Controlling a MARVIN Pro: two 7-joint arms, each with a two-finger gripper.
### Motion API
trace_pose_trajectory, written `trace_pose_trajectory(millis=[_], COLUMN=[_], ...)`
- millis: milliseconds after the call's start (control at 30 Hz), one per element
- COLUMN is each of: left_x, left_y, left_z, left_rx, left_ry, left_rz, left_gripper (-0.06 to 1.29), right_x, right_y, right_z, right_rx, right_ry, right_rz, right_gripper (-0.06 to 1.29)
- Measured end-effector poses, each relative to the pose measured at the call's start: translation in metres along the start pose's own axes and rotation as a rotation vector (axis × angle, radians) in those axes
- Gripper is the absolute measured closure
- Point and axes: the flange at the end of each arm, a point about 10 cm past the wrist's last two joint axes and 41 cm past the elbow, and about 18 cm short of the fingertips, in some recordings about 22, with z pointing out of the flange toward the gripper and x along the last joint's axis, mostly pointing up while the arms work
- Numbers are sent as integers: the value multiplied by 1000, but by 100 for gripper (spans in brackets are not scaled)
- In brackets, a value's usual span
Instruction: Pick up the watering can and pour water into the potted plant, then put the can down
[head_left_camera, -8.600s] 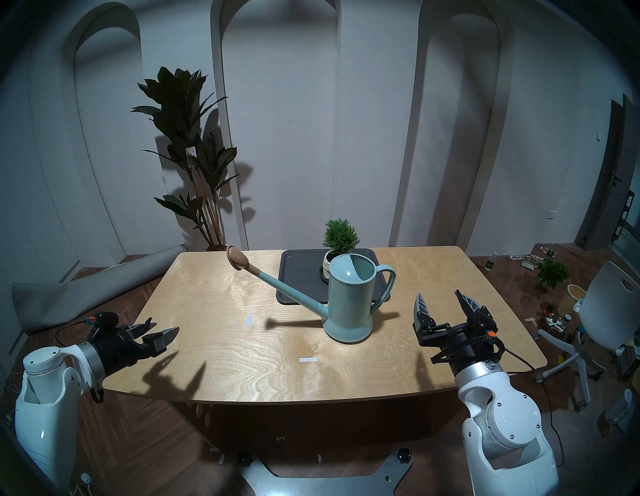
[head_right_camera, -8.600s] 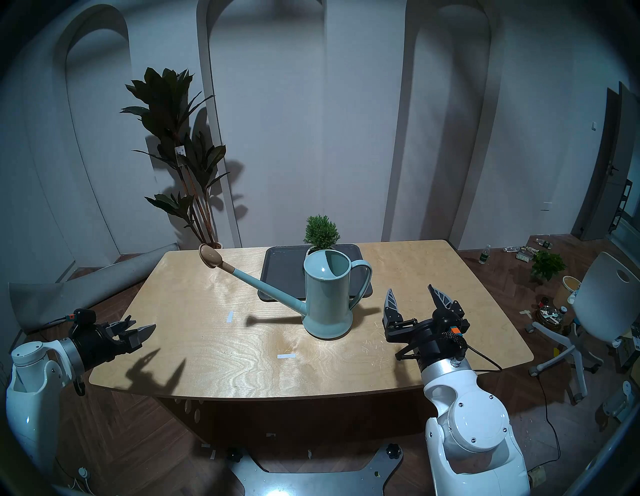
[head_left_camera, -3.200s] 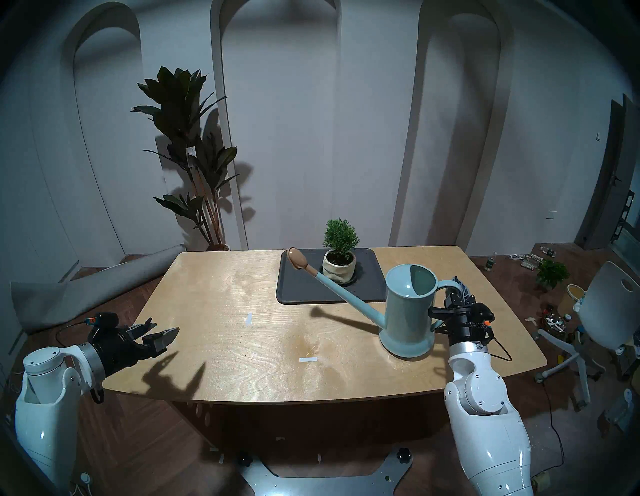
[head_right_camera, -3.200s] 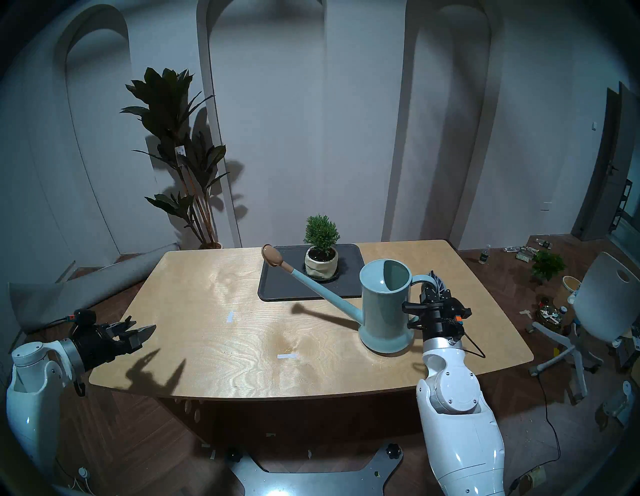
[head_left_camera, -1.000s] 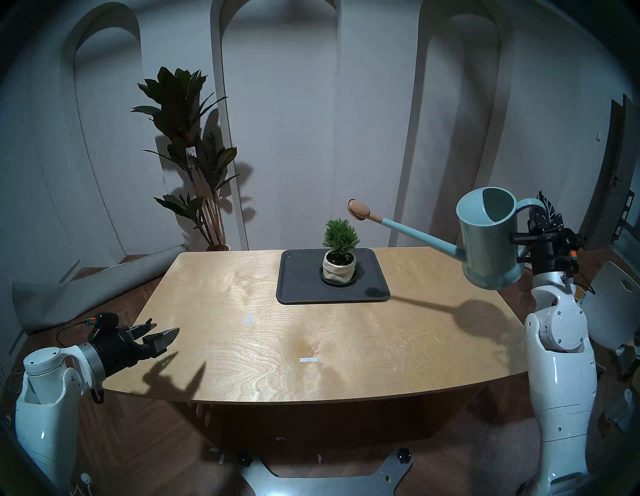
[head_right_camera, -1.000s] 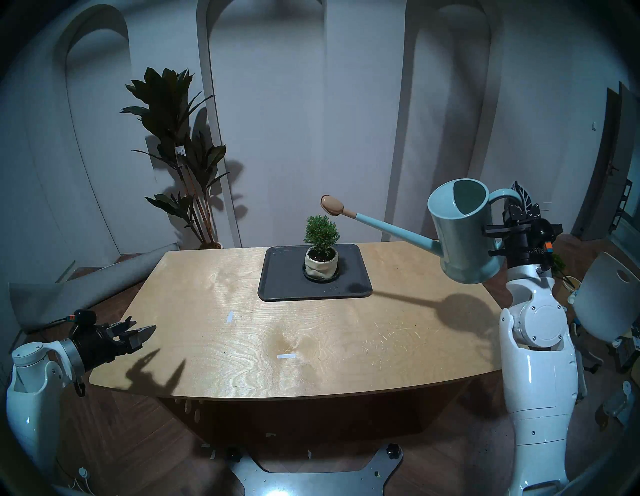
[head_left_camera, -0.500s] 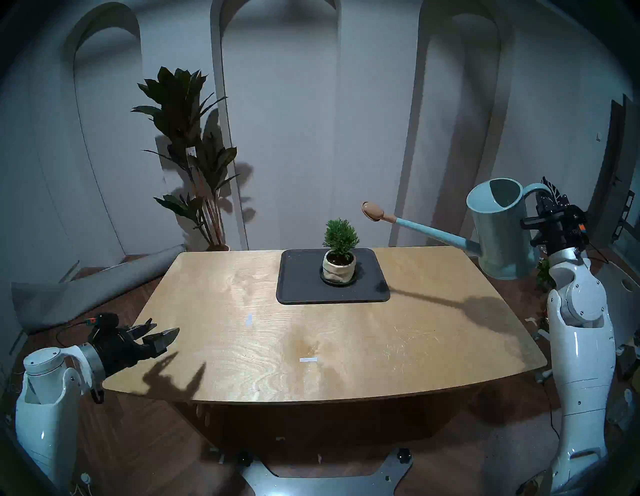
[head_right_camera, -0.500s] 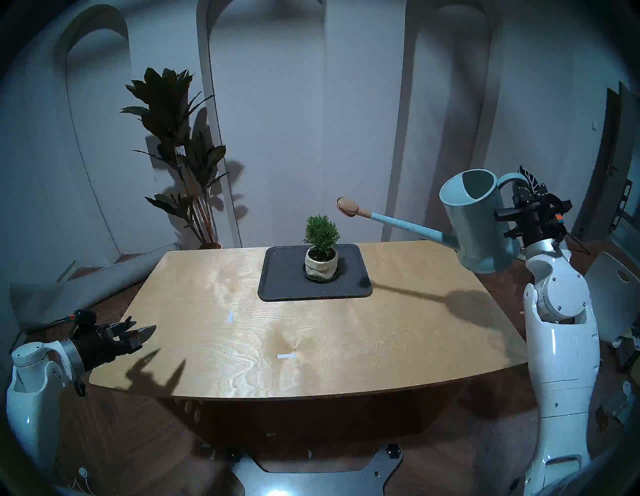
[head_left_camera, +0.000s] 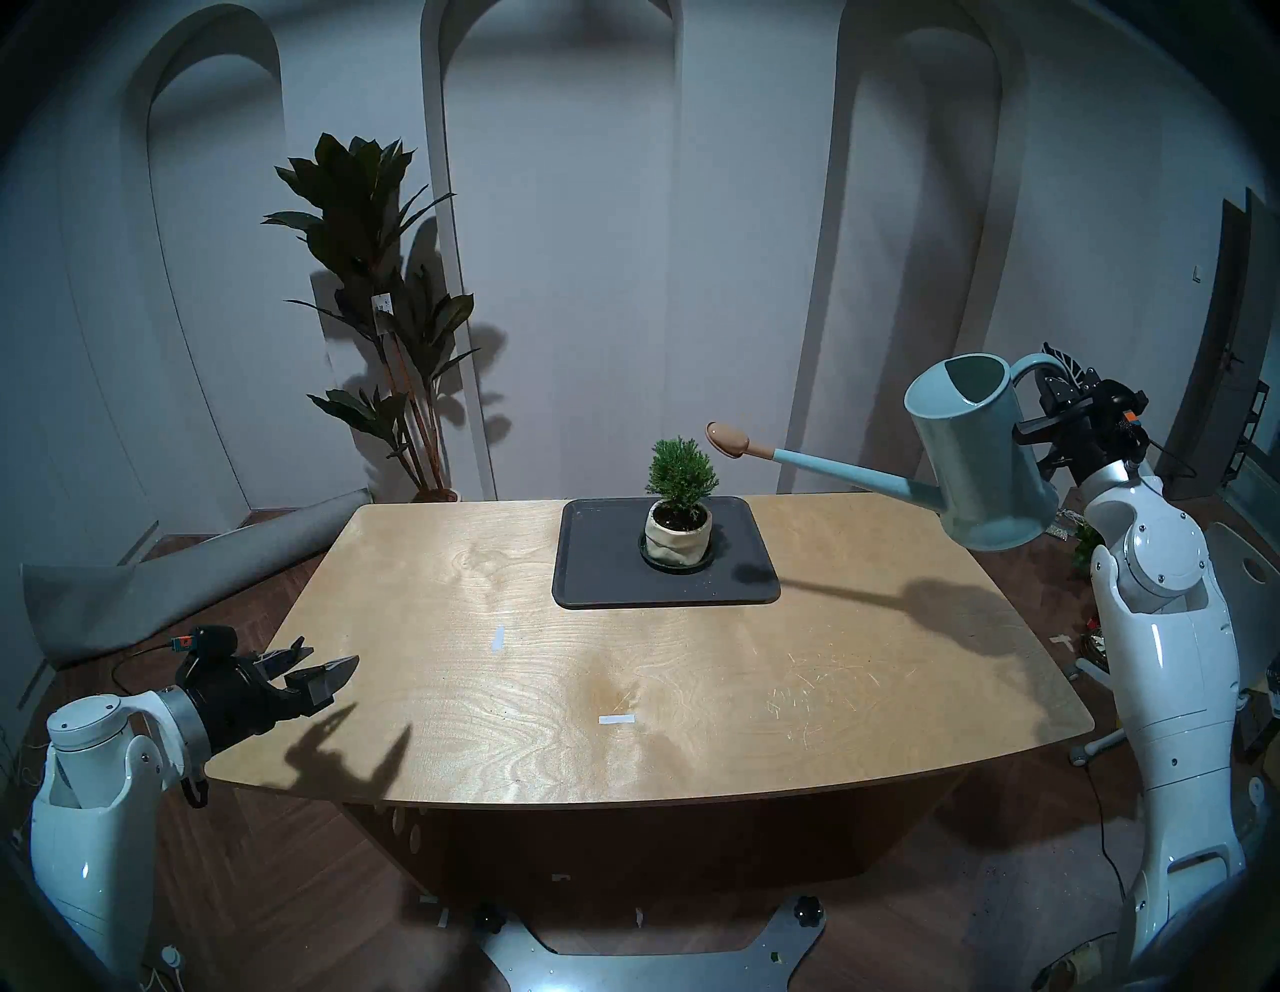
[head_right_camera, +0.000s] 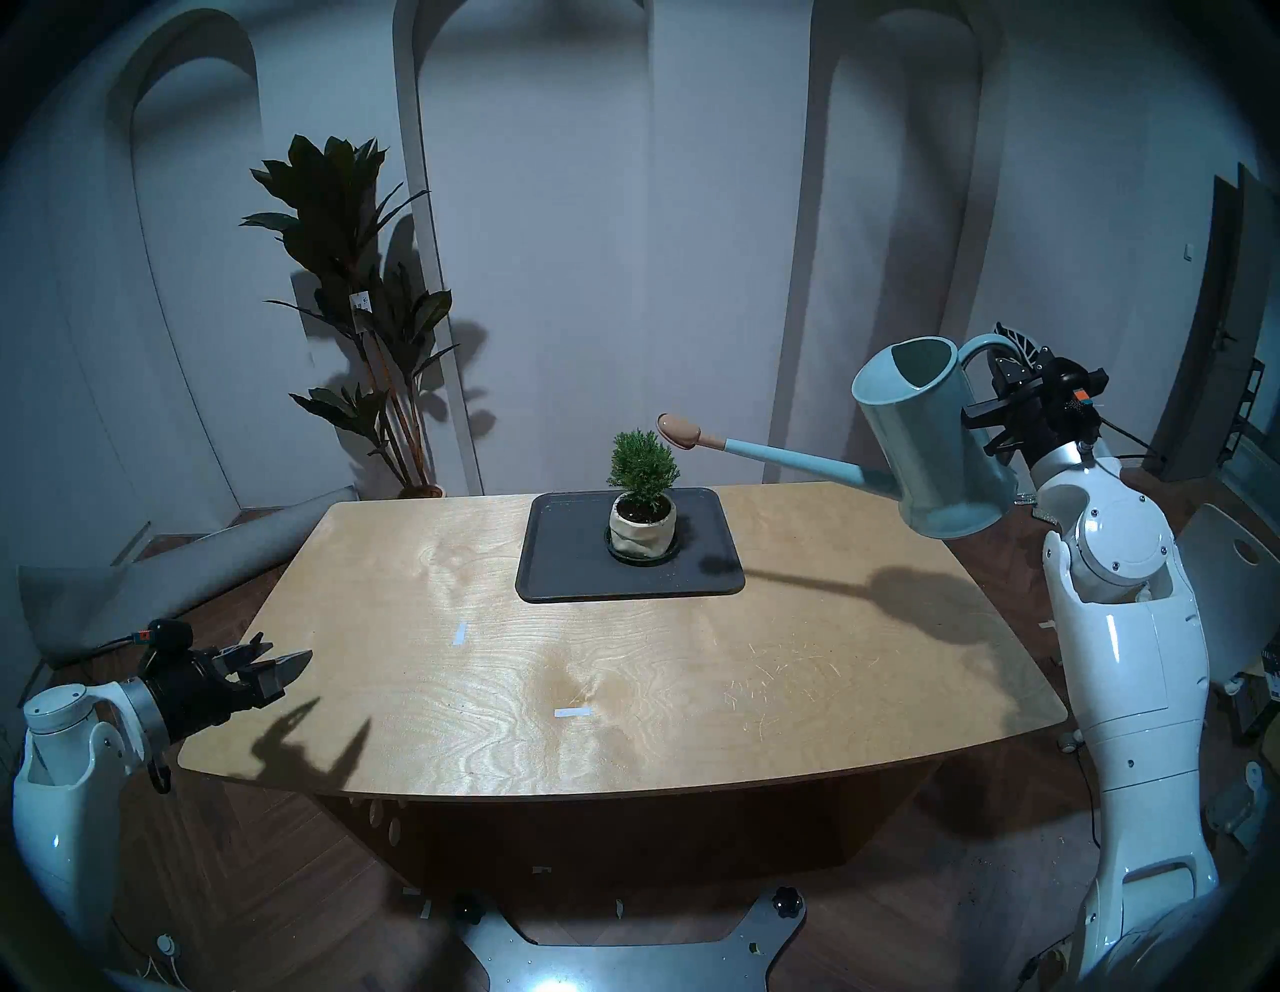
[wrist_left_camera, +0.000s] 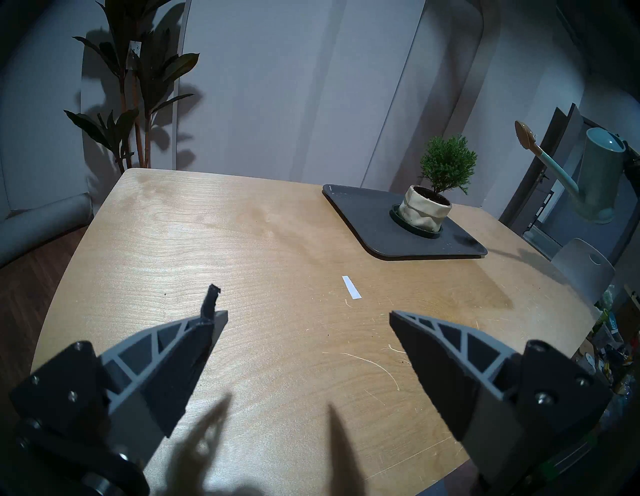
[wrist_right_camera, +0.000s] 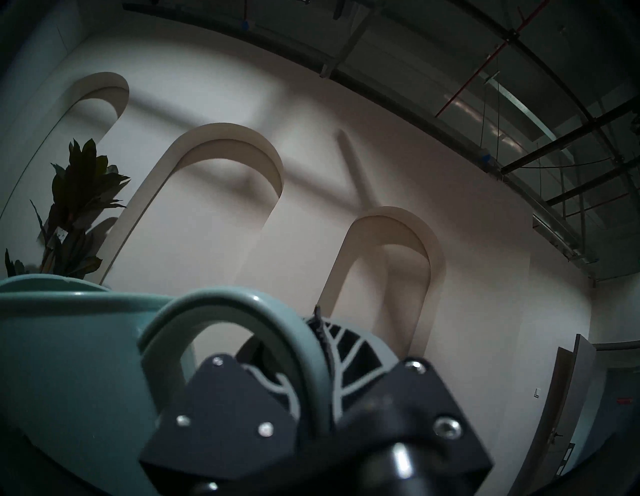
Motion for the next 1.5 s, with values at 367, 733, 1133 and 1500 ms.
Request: trace_pose_trajectory(millis=[367,733,1133,1500], left_x=[0,-1,-1,-2], left_y=[0,0,-1,-1], left_z=[0,0,0,0], left_rx=[0,0,0,0], left_ry=[0,-1,-2,-4], left_rz=[-1,-2,-3,-6], left_gripper=[-1,-1,-1,-1], right_x=[19,31,31,36], right_y=[19,18,8,11], right_z=[22,41,55,68], right_rx=[36,99,144,139], right_ry=[-24,-51,-76,-79], right_rz=[-79,-134,-149,-151], right_gripper=[113,114,114,114])
